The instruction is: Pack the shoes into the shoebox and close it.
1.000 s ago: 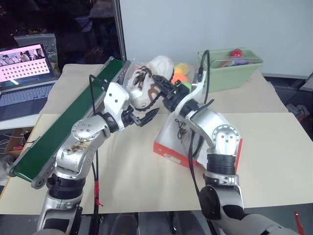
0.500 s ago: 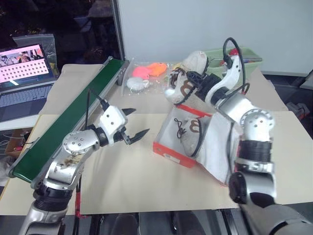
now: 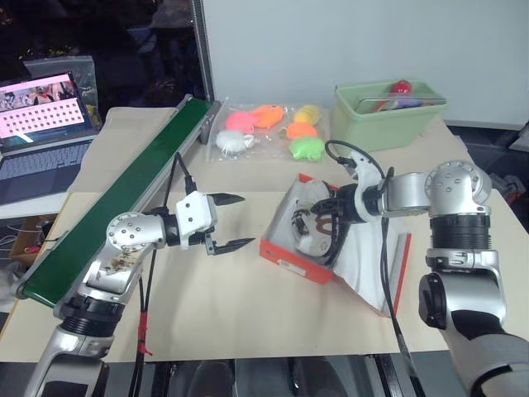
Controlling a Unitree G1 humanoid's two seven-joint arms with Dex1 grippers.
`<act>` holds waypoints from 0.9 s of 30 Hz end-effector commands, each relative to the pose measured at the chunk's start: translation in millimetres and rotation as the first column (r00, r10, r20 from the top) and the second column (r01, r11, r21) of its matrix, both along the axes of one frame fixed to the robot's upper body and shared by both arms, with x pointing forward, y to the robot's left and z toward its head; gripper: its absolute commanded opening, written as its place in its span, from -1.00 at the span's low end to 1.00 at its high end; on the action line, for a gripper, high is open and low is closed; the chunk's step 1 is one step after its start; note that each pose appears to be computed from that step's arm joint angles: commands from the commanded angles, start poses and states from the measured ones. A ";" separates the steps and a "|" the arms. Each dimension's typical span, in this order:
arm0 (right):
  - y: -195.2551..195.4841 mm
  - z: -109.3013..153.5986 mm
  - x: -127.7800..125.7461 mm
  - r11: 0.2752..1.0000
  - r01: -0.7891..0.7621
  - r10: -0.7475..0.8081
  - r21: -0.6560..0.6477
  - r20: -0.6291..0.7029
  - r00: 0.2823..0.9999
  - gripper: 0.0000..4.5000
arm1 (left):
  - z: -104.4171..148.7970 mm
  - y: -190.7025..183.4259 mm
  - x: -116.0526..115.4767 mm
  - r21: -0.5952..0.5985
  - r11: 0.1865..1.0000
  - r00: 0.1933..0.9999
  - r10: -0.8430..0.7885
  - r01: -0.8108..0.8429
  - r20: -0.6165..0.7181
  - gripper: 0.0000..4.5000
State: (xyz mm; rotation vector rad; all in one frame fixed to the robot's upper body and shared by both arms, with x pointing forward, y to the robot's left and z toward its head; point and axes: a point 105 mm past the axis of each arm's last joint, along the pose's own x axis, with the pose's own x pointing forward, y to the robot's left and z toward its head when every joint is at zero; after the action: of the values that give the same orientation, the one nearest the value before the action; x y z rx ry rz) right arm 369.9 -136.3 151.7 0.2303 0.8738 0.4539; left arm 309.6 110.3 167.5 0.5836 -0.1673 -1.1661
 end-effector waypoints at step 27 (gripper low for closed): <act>29.2 -31.5 31.8 0.988 0.115 -0.099 -0.103 0.149 0.984 0.50 | 19.0 -7.8 -2.0 -0.017 1.000 0.997 -0.009 0.011 0.079 1.00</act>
State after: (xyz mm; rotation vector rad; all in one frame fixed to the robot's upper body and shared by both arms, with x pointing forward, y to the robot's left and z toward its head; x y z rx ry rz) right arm 396.2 -95.6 108.1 0.1430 0.7937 0.3498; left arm 309.0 105.1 175.3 0.5982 -0.2008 -1.1534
